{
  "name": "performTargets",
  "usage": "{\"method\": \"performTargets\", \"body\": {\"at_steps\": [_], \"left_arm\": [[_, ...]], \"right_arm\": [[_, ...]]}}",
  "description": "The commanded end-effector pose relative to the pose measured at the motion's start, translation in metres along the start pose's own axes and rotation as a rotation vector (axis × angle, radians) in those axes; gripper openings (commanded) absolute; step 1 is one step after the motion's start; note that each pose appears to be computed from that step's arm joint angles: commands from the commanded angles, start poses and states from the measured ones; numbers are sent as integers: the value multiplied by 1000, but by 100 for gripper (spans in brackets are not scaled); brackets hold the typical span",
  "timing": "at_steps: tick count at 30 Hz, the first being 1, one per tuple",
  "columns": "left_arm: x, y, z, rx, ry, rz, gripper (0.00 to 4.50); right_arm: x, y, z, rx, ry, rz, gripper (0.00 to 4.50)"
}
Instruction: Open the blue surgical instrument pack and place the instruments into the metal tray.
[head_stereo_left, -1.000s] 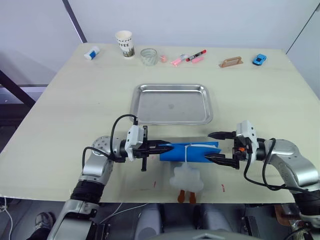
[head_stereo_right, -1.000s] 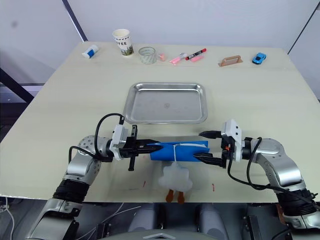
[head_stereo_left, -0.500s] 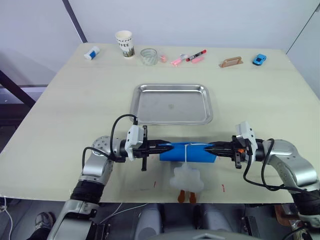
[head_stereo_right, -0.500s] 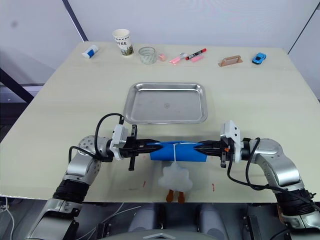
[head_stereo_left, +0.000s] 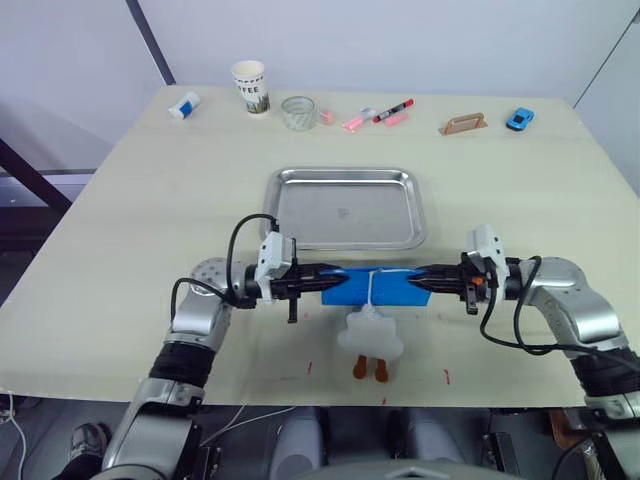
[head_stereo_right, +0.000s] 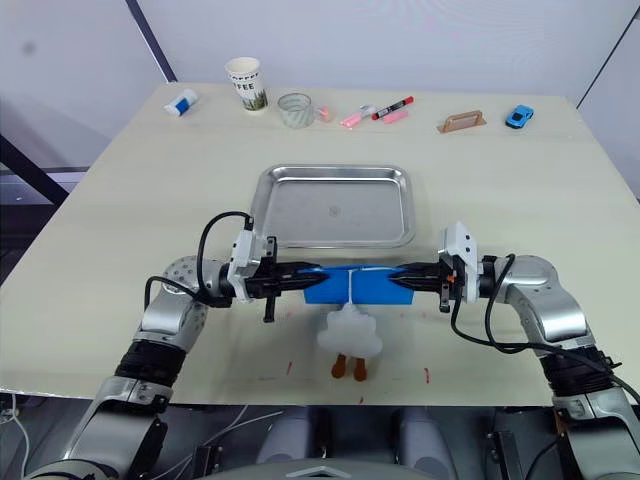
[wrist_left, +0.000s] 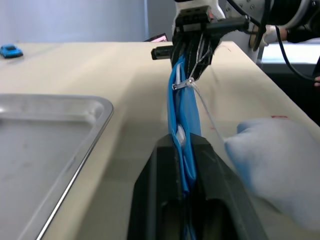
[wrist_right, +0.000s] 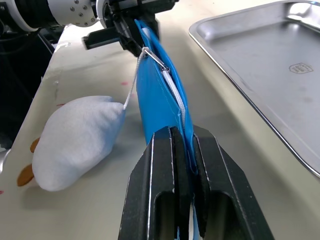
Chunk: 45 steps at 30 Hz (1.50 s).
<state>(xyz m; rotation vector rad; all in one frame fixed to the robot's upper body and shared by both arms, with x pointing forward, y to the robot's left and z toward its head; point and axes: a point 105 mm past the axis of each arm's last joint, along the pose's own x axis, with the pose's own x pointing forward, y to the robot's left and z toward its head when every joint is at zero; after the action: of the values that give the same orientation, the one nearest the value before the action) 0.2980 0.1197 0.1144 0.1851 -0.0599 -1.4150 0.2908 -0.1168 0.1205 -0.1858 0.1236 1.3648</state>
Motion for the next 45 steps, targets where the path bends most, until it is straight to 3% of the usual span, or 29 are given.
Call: {"method": "performTargets", "body": {"at_steps": [1,5,6,10,15,20,23,39,40,45], "left_arm": [[-22,3,17,-21,-39,52,245],[-49,-4,35,-70,-48,83,439],[-54,-7,40,-83,-46,82,446],[-64,-24,60,-128,-33,45,446],[-55,-58,59,-167,84,-19,446],[-31,-69,39,-238,233,-5,446],[-17,-70,27,-297,250,3,446],[32,-70,-22,-276,350,52,446],[34,-71,-25,-276,353,45,424],[37,-76,-34,-274,347,12,213]], "right_arm": [[-2,-4,7,-43,0,-7,0],[-3,-4,7,-50,11,4,0],[-3,-4,6,-51,14,7,0],[-6,-6,5,-53,24,10,0],[-9,-8,4,-50,32,9,0],[-9,-7,2,-40,37,15,0],[-8,-7,1,-36,40,19,0],[-7,-6,1,-26,52,32,0],[-7,-6,1,-26,53,33,0],[-6,-5,2,-25,54,35,0]]}}
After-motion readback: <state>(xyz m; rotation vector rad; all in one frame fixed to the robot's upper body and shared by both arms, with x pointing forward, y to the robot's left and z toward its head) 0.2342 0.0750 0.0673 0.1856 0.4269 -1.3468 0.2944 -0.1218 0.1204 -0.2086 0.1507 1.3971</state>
